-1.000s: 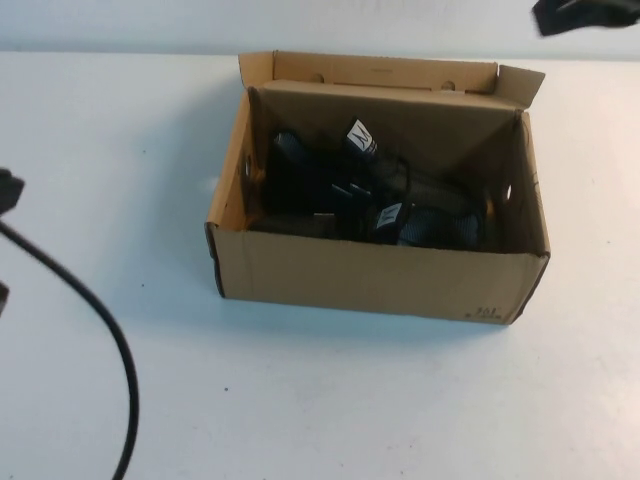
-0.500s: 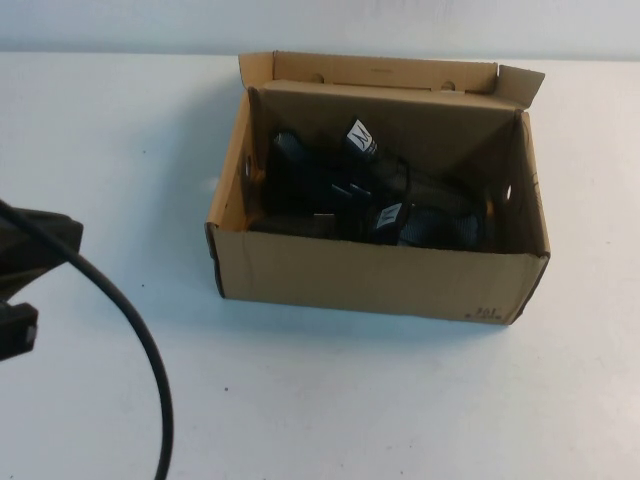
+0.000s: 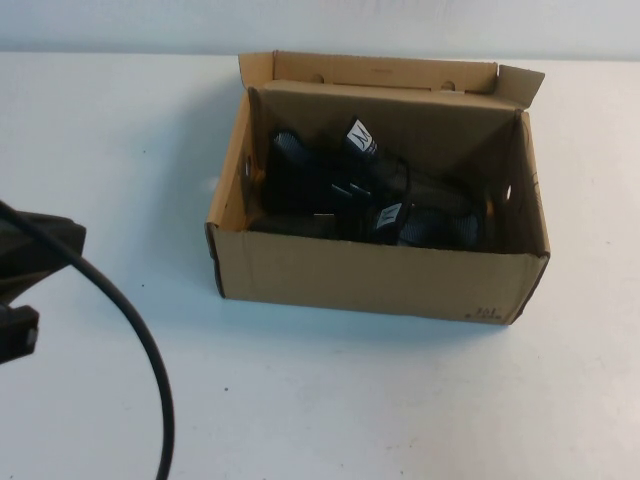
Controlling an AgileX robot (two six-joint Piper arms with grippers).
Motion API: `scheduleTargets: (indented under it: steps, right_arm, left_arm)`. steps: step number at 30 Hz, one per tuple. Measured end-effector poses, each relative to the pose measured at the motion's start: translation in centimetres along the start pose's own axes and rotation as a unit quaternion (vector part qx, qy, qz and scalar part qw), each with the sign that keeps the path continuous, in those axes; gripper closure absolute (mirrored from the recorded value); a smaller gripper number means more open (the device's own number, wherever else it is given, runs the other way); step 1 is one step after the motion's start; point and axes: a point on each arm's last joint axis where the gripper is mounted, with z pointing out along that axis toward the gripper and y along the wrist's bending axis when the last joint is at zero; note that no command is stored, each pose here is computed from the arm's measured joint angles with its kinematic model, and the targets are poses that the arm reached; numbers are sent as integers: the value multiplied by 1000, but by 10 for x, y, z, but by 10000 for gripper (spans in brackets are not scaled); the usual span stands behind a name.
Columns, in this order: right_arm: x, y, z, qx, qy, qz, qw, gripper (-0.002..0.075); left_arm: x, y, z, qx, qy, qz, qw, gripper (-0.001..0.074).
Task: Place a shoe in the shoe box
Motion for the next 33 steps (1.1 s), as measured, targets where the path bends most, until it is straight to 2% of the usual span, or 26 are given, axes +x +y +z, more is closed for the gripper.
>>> scheduleTargets:
  steps: [6,22,33]
  right_arm:
    - [14,-3,-2,13,-24,5,1000,742]
    - [39,1,1,-13,65,10,998,742]
    - [44,2,0,-22,91,10,996,742]
  left_arm:
    - [0,0,0,0,0,0,1000,736]
    - [0,0,0,1,2,0,1000,736]
    - [0,0,0,0,0,0,1000,736]
